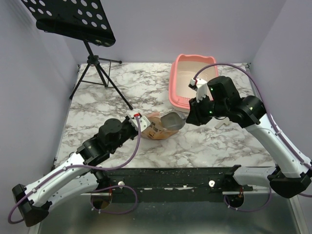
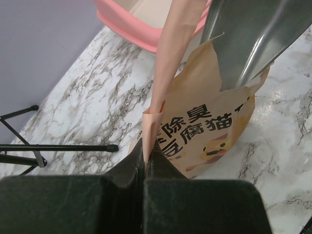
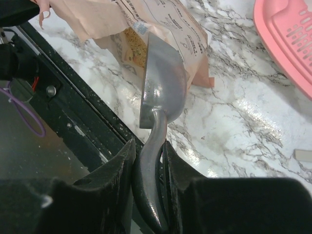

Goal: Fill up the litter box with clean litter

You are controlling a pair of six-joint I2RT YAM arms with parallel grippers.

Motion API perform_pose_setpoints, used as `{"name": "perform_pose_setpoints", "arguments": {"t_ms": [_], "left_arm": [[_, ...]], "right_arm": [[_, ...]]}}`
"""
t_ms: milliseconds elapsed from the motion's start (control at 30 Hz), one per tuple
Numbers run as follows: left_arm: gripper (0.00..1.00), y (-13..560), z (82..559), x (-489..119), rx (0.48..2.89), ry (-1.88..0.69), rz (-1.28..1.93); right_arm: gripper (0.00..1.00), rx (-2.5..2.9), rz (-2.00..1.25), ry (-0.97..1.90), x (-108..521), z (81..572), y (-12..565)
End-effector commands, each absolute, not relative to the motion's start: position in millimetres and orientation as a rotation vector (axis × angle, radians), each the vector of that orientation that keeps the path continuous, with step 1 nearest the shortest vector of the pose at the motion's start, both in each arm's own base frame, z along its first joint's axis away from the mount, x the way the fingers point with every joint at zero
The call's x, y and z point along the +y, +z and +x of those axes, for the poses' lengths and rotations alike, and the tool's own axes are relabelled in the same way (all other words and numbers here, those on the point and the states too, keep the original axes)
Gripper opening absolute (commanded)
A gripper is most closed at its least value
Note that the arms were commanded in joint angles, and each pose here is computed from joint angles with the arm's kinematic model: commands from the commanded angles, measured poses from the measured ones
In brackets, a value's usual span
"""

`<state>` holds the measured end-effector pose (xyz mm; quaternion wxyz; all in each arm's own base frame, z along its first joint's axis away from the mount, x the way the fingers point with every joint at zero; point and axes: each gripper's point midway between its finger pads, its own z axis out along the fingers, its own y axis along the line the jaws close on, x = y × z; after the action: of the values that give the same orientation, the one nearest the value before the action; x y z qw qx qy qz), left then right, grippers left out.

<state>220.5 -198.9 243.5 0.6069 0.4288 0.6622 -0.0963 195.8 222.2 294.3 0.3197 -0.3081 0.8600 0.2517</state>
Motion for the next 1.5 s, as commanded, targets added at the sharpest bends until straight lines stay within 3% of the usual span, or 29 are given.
{"name": "perform_pose_setpoints", "arguments": {"t_ms": [0,200,500,933,1467], "left_arm": [[0.00,253,221,-192,1.504,-0.212,0.929],[0.00,254,219,-195,1.491,-0.233,0.935],[0.00,250,217,-200,1.490,-0.262,0.948],[0.00,258,216,-199,1.468,-0.275,0.917],[0.00,280,208,-196,1.395,-0.337,0.837]], "right_arm": [[0.01,2.232,-0.905,0.605,211,184,299],[0.01,2.166,-1.074,0.625,228,175,298],[0.01,1.898,-1.067,0.558,221,185,333],[0.01,2.003,-1.175,0.592,258,202,300],[0.01,2.423,-0.725,0.198,217,235,263]]}}
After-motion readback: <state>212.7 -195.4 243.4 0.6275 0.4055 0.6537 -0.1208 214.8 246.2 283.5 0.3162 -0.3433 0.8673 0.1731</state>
